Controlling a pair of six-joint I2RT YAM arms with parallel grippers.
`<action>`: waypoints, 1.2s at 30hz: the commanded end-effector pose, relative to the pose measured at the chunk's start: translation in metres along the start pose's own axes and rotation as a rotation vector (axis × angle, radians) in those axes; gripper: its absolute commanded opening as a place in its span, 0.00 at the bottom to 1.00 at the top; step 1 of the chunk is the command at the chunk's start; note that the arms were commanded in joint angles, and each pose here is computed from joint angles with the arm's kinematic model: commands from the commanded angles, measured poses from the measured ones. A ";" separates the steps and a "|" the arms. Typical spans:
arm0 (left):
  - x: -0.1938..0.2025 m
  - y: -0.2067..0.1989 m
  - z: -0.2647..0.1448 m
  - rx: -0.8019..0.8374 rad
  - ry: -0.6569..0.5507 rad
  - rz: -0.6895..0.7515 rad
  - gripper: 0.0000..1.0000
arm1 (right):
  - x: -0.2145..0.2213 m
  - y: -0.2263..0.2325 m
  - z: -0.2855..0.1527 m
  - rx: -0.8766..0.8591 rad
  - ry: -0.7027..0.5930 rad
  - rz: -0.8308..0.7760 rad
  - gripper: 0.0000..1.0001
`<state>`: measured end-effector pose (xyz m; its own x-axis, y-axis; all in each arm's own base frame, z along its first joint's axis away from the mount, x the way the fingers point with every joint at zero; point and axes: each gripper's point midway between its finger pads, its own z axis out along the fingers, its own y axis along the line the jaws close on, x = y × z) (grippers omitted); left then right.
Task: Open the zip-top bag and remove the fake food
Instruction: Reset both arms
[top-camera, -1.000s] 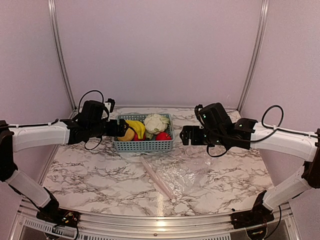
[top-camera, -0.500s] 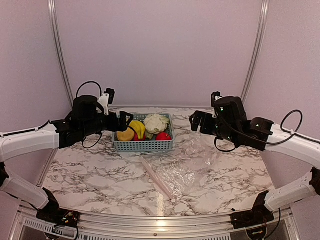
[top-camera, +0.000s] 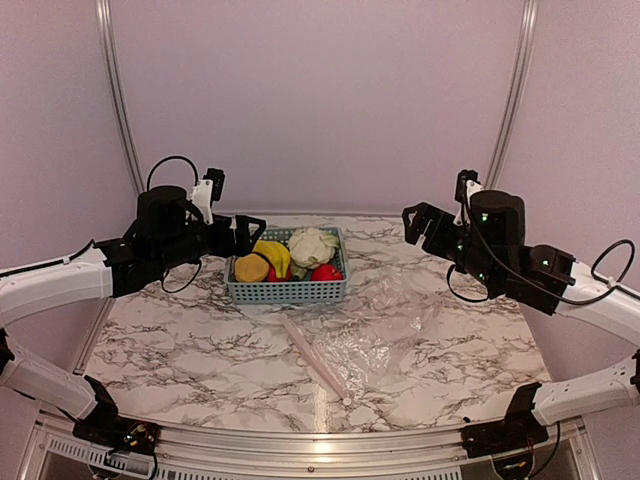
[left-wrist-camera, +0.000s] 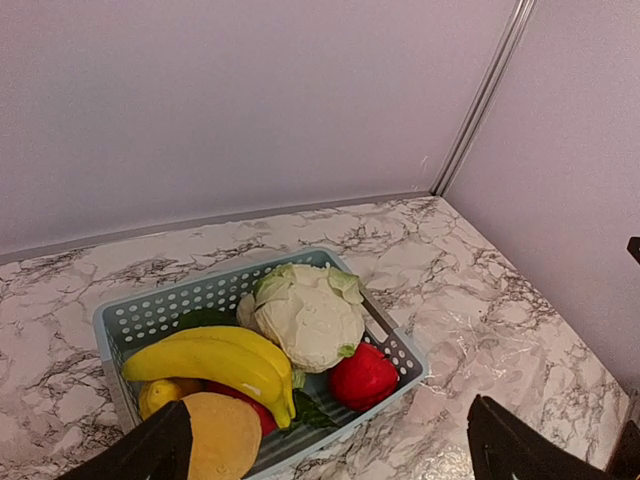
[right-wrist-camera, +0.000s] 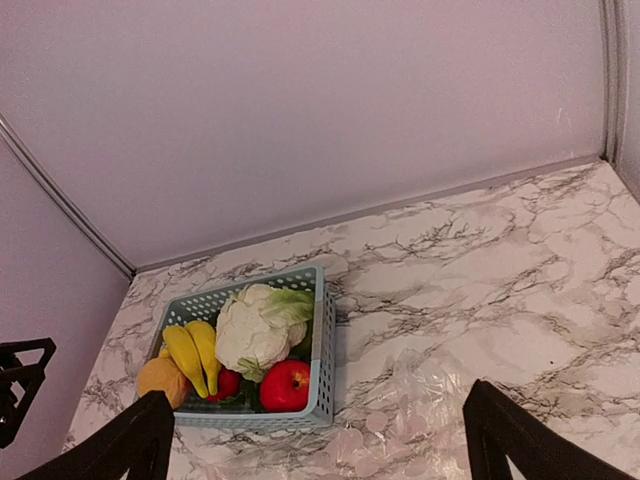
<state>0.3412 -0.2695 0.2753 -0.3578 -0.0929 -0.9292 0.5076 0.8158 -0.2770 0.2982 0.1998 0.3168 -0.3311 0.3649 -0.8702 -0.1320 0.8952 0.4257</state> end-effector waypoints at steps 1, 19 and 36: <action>-0.015 -0.007 -0.007 0.023 -0.043 0.006 0.99 | -0.016 0.002 -0.004 0.008 -0.033 -0.013 0.99; -0.023 -0.007 -0.012 0.023 -0.061 0.003 0.99 | -0.008 0.015 -0.001 -0.061 0.004 -0.041 0.99; -0.022 -0.008 -0.010 0.027 -0.063 0.008 0.99 | -0.003 0.012 0.001 -0.051 0.014 -0.047 0.99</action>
<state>0.3388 -0.2678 0.2843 -0.3405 -0.1064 -0.9342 0.5139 0.8110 -0.2796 0.2957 0.2089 0.3141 -0.3537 0.3117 -0.8819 -0.1879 0.8999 0.3934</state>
